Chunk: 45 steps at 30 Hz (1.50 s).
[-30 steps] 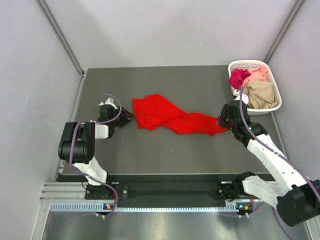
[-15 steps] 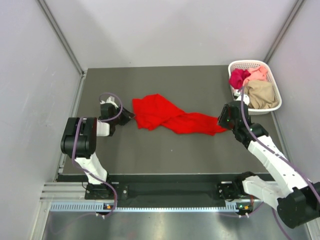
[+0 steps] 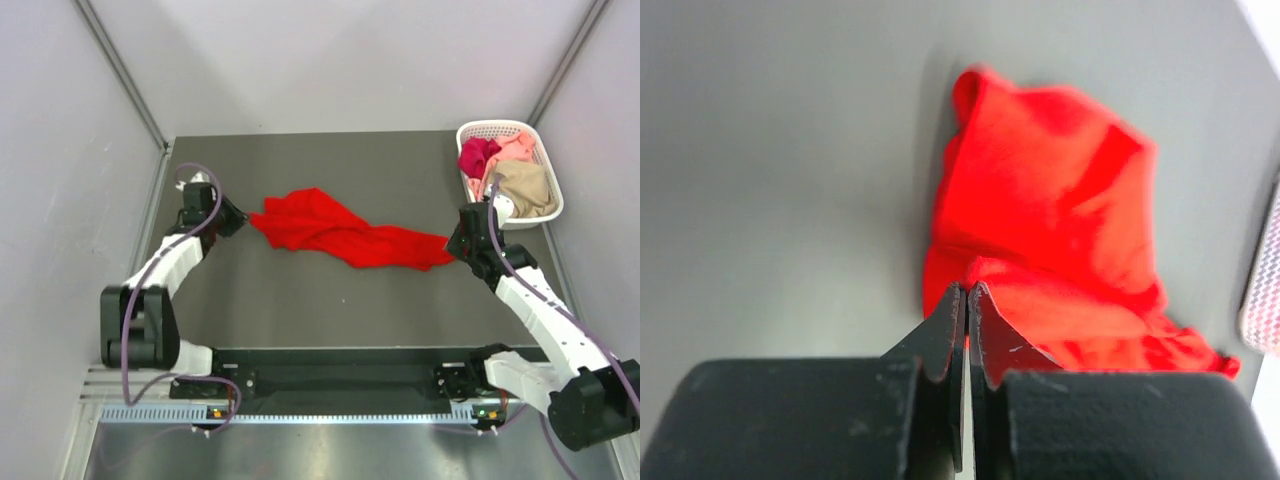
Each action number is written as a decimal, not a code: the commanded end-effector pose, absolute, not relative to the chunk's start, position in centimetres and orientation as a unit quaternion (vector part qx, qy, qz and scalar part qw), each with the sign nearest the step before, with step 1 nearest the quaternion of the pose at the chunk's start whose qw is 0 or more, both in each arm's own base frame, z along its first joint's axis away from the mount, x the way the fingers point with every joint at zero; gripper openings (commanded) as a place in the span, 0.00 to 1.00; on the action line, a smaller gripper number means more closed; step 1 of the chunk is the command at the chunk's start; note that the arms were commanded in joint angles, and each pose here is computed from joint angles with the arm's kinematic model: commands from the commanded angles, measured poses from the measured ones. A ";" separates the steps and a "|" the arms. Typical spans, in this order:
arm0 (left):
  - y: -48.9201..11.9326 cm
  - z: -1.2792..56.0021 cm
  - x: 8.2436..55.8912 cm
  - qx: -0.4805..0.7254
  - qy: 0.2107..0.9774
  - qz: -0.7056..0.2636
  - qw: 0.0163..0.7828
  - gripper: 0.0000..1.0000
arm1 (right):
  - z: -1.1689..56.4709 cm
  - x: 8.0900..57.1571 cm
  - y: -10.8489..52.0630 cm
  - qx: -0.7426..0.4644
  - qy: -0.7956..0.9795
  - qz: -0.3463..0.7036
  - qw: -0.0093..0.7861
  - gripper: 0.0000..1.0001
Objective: Fold and stack the t-shirts
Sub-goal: Flatten the tshirt out
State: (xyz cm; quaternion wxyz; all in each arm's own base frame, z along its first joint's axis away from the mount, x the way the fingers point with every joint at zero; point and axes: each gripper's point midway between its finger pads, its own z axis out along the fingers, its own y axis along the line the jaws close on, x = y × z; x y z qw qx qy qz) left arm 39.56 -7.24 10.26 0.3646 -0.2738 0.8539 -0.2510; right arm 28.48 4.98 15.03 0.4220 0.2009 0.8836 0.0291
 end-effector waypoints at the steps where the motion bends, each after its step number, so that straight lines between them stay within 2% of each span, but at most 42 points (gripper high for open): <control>1: -4.0 12.7 36.2 -0.287 0.875 -0.154 0.359 0.00 | 16.6 29.6 1.4 0.287 0.850 -0.015 0.441 0.33; 9: -3.0 13.7 33.3 -0.284 0.881 -0.124 0.357 0.00 | 14.7 33.8 -1.5 0.347 0.843 -0.059 0.406 0.33; 14: -3.2 14.4 33.1 -0.276 0.879 -0.133 0.364 0.00 | 15.2 37.3 -1.9 0.337 0.838 -0.069 0.423 0.33; 20: -3.6 14.5 33.0 -0.272 0.878 -0.145 0.366 0.00 | 12.1 40.2 -0.7 0.325 0.858 -0.060 0.394 0.33; 29: -3.4 16.3 33.1 -0.277 0.871 -0.145 0.379 0.00 | 8.3 41.9 -0.5 0.319 0.873 -0.075 0.362 0.35; 33: -3.3 20.1 34.2 -0.284 0.851 -0.156 0.413 0.00 | 6.7 42.4 -0.4 0.304 0.880 -0.085 0.355 0.37; 36: -3.0 23.4 35.0 -0.286 0.839 -0.158 0.436 0.00 | 6.7 42.6 -0.5 0.295 0.879 -0.082 0.365 0.33; 37: -3.1 24.1 35.2 -0.284 0.836 -0.160 0.441 0.00 | 6.8 42.7 -0.5 0.287 0.880 -0.083 0.369 0.26; 40: -2.4 25.3 35.8 -0.290 0.831 -0.147 0.451 0.00 | 7.6 43.2 -0.5 0.276 0.876 -0.080 0.387 0.12; 41: -2.5 25.6 36.1 -0.288 0.832 -0.147 0.450 0.00 | 8.1 43.6 -0.6 0.266 0.876 -0.080 0.395 0.00; 45: -0.9 26.9 36.8 -0.302 0.823 -0.141 0.460 0.00 | 11.8 44.3 -0.6 0.242 0.861 -0.070 0.441 0.00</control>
